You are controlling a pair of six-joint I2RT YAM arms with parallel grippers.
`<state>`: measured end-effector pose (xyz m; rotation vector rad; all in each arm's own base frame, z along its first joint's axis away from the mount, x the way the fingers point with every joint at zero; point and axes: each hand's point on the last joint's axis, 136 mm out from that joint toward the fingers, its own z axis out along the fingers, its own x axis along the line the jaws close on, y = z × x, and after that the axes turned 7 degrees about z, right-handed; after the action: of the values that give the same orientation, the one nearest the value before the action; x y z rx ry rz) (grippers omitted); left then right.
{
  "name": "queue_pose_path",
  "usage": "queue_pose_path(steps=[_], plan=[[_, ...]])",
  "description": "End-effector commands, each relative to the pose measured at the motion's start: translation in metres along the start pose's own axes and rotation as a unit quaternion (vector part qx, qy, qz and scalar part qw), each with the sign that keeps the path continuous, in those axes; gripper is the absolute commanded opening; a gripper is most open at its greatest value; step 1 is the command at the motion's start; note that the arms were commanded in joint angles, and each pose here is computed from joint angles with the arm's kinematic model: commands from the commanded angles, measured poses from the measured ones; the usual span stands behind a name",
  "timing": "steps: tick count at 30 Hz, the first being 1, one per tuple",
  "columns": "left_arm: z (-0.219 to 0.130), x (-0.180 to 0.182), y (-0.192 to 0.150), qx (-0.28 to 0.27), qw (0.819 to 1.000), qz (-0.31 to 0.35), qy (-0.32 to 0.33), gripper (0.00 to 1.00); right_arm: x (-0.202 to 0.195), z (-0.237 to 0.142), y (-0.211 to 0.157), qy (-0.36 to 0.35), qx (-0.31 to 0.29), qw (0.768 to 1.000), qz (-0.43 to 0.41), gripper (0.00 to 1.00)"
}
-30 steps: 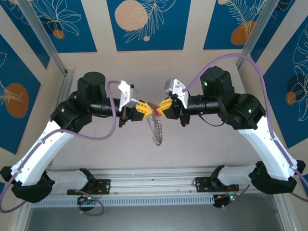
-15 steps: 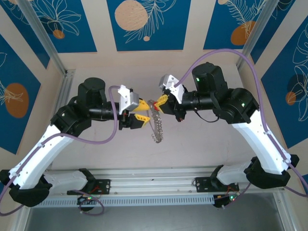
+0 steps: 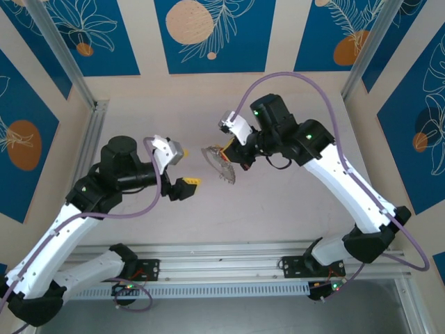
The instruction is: Put the keys on the keyring
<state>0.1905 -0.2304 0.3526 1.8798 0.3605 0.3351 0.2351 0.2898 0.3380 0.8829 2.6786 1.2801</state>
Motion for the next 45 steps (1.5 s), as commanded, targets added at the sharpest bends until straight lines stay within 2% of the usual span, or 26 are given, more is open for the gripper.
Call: queue_pose_path(steps=[1,11,16,22,32,45], plan=[[-0.004,0.018,-0.003,-0.014,0.998,-0.039,0.042,1.00,-0.002,0.026,0.009,0.023,-0.019,0.999,0.031,0.00],[-0.011,0.062,-0.029,0.004,0.986,-0.102,0.134,1.00,-0.002,0.088,-0.007,0.040,-0.007,0.993,0.108,0.00],[-0.011,0.066,-0.026,-0.013,0.984,-0.110,0.142,1.00,-0.002,0.130,-0.034,0.046,0.004,0.983,0.180,0.00],[-0.013,0.069,-0.028,-0.018,0.981,-0.117,0.153,1.00,0.001,0.163,-0.056,0.041,0.029,0.979,0.199,0.00],[-0.006,0.069,-0.029,-0.020,0.983,-0.121,0.140,1.00,-0.021,0.152,-0.097,-0.007,0.058,0.973,0.225,0.00],[-0.006,0.069,-0.023,-0.021,0.984,-0.112,0.139,1.00,-0.081,0.131,-0.168,-0.045,0.091,0.942,0.321,0.00]])
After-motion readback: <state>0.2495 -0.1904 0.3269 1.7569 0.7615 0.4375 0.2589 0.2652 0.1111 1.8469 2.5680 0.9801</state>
